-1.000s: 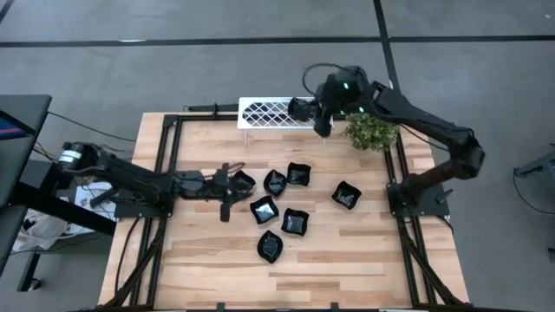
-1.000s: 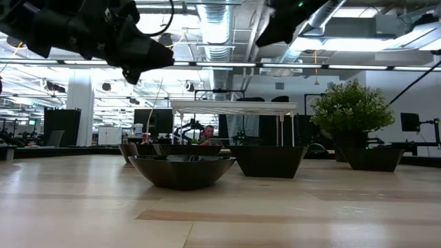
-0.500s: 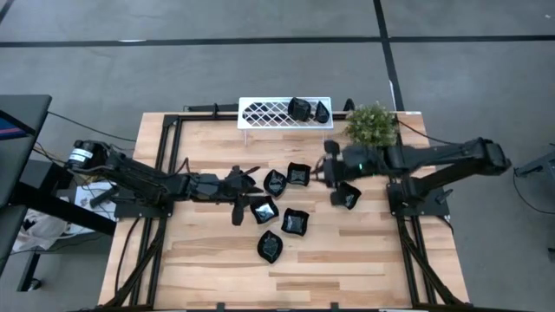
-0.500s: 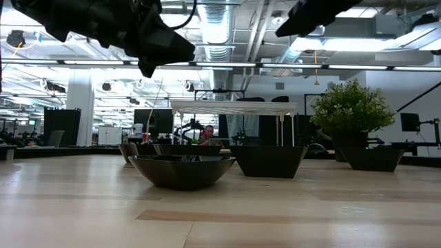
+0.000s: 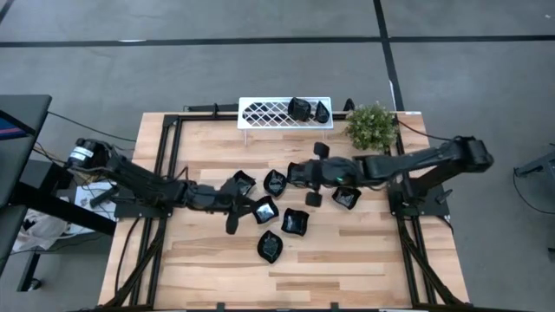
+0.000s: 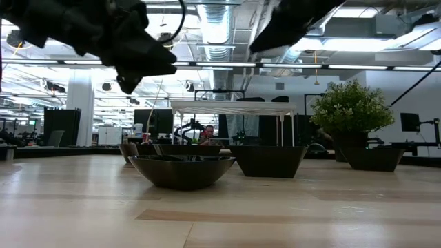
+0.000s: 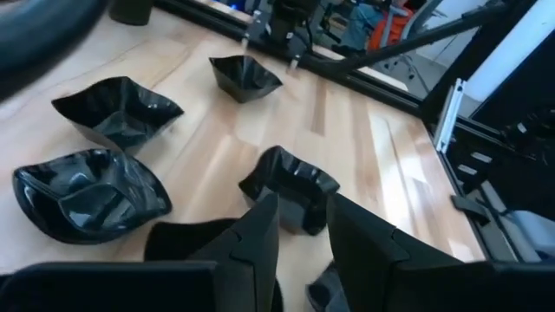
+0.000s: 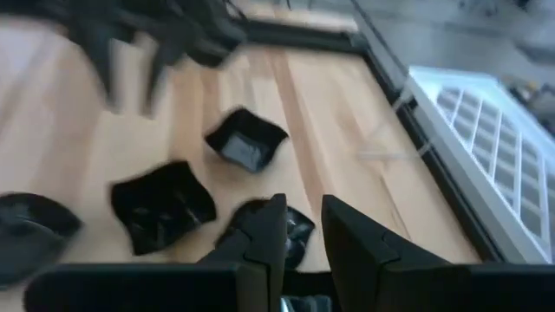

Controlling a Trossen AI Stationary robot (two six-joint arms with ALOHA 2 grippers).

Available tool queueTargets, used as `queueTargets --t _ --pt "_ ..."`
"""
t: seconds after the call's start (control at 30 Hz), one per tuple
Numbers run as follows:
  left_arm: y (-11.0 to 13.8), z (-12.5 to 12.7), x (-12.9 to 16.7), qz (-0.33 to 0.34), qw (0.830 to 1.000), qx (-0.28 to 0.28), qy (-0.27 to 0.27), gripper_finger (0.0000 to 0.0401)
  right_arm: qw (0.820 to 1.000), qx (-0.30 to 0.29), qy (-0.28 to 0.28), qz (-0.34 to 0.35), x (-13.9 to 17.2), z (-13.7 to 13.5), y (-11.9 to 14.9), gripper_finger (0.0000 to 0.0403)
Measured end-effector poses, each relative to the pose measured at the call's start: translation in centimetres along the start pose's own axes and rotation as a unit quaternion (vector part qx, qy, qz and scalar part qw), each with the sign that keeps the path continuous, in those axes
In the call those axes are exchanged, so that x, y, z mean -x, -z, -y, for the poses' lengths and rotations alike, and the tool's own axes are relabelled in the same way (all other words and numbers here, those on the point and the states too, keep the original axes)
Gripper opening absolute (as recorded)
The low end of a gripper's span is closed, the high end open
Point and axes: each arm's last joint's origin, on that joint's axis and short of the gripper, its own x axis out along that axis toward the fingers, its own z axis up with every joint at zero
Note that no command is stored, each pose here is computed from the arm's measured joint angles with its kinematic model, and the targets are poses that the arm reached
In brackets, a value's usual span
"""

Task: Pick & Place Mini shaped plates
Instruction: Stack the leaf shaped plate on top of the leaf shaped plate on the shelf

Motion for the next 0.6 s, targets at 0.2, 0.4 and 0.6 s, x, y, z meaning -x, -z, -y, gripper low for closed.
queueTargets --t 0.2,0.4,0.6 --pt "1.0 1.2 0.7 0.018 0.999 -0.032 -0.015 0.0102 0.996 -0.034 -0.062 -0.055 -4.9 2.5 -0.5 0.0071" --pt "1.2 1.8 0.9 0.019 0.999 -0.049 -0.005 0.0102 0.982 -0.075 -0.138 -0.101 -9.7 4.9 -0.2 0.0071" --pt "1.3 2.1 1.0 0.021 0.999 -0.049 0.001 0.0102 0.972 -0.088 -0.138 -0.17 -13.8 7.1 1.7 0.0071"
